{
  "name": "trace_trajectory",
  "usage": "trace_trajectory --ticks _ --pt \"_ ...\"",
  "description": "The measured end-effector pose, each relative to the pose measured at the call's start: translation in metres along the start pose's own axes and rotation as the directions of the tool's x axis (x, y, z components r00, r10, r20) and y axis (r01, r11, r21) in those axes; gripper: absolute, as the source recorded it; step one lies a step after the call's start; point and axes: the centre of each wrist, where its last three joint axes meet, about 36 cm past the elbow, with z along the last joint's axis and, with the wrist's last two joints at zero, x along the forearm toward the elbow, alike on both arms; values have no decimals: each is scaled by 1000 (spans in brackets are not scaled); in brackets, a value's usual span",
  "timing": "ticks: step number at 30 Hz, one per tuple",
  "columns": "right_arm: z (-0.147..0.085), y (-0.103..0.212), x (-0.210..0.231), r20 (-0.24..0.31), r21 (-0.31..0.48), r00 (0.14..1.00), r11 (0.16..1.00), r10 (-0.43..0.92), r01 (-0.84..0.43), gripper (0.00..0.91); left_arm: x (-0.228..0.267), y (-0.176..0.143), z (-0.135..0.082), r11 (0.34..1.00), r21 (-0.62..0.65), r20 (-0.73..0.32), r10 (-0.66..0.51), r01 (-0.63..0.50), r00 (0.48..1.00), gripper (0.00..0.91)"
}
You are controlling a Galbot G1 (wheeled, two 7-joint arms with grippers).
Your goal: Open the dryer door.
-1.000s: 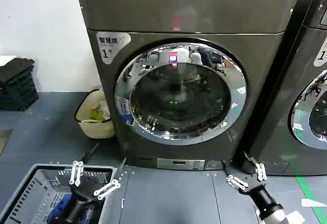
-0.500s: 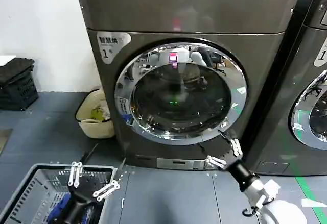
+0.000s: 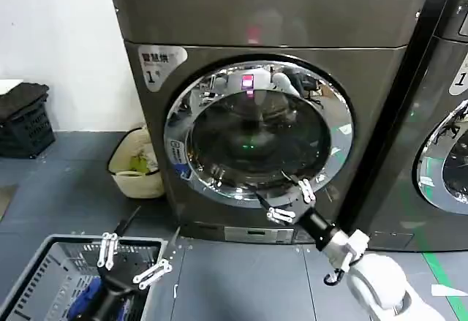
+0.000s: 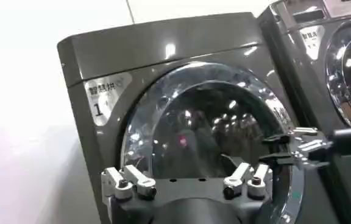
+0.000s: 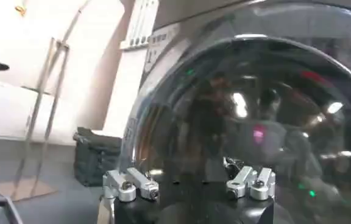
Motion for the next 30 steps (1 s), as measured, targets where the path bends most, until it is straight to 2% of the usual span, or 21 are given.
trace_trajectory --ticks 17,30 --pt "16 5 -71 12 -19 996 996 -92 92 907 1 -1 -10 1000 -8 14 0 0 1000 907" --pt "19 8 -123 29 -28 990 990 -139 140 907 2 -2 -14 1000 -17 15 -14 14 1000 907"
